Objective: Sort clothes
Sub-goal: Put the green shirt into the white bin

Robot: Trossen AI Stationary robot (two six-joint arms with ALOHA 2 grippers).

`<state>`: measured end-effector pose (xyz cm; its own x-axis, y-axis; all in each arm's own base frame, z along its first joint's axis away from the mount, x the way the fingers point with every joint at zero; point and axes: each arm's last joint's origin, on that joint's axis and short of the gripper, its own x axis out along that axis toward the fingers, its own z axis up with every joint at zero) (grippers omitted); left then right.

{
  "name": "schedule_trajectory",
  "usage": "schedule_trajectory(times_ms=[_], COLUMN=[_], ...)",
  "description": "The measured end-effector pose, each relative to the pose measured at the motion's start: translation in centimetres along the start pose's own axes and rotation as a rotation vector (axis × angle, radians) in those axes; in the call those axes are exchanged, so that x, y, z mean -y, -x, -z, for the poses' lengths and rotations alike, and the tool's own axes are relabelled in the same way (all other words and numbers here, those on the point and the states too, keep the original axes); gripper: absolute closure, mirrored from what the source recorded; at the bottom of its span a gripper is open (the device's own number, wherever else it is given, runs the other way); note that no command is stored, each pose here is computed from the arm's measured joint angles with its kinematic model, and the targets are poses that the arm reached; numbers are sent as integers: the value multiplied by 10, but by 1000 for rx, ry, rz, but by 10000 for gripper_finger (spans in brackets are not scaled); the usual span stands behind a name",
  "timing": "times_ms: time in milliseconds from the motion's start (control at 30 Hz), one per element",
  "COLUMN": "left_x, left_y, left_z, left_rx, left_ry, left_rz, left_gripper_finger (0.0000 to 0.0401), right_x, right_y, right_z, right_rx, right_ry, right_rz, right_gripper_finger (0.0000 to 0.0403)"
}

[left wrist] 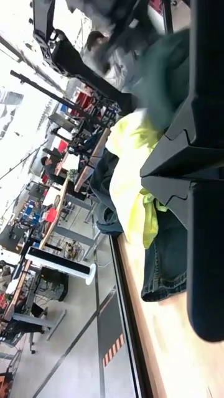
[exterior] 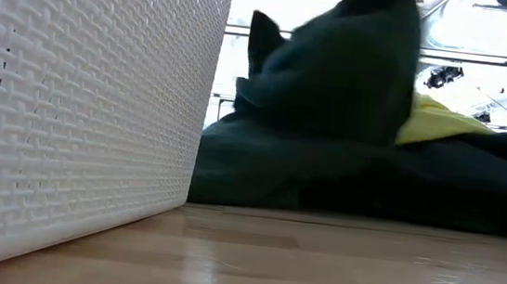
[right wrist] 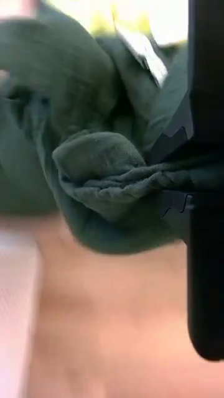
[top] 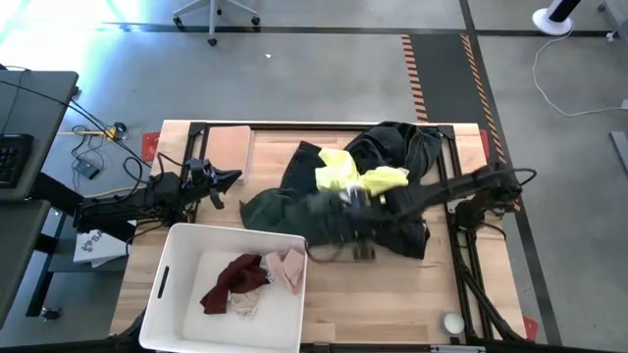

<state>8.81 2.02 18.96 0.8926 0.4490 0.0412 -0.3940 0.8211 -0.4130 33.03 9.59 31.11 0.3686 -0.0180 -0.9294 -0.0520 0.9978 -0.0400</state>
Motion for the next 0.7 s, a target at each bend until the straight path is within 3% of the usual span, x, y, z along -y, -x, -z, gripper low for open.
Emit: schedule_trajectory(times_ms=[133,267,367,500,567,700], left_x=[0,0,0,0,0,-1], left_y=[0,0,0,0,0,0], left_z=[0,0,0,0,0,0], left_rx=[0,1,1,4,6,12], left_ry=[-2,-2,-2,-2,-2,-2], left_rz=[0,0,0,-5,-9,-24], left_gripper_finger=[396,396,396,396,396,396], right_x=[-47,-83,-100,-106,-104,-92], right_y=[-2,4,15,45,62,92], right_z=[15,33,46,65,73,75], right_rx=[-85,-165,-186,-81,18,301], right_ry=[-96,-192,-285,-377,-395,-295], right_rz=[-256,-306,-279,-166,-119,-9], right_gripper_finger=[377,377,377,377,377,377])
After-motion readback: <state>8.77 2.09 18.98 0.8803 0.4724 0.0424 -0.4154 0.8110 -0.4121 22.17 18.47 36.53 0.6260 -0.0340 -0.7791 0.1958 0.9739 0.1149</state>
